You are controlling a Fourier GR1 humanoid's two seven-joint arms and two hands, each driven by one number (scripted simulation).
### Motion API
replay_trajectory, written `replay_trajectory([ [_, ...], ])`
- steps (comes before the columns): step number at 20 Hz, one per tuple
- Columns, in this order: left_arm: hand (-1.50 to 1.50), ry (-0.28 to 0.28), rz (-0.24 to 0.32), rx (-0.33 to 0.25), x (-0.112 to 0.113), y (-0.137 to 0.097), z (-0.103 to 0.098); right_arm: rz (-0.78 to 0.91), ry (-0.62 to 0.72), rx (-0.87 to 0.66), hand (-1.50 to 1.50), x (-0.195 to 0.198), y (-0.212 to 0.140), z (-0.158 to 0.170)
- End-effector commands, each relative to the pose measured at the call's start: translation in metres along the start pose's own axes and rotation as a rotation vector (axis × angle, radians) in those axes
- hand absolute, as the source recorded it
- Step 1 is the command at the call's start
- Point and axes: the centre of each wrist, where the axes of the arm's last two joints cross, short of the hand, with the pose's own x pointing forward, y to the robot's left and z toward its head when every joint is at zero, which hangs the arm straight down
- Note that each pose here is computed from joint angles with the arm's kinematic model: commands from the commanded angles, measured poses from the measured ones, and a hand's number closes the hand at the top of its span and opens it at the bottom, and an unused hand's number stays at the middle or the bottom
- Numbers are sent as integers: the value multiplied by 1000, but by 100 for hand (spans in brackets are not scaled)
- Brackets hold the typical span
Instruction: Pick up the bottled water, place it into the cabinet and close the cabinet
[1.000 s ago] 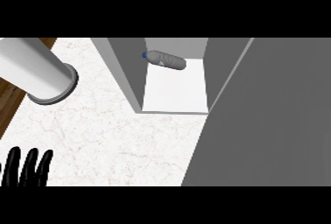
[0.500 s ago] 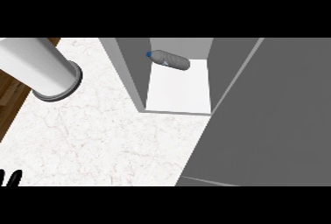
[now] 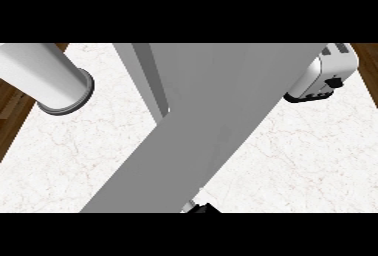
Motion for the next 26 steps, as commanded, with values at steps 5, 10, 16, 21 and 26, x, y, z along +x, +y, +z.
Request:
replay_trajectory([
  [5,-150,-22,45,17,25,21,13,-70,-46,36,150,22,-10,-63],
  [10,-150,-26,62,32,32,34,30,-152,-66,14,150,32,-59,-101],
  [16,-150,-41,41,14,47,31,36,-185,-71,-25,150,29,-106,-133],
  [21,-150,-52,32,55,46,63,41,-175,-32,19,150,26,-141,-148],
  [26,-150,-38,47,39,58,48,43,-147,-23,36,150,29,-165,-174],
])
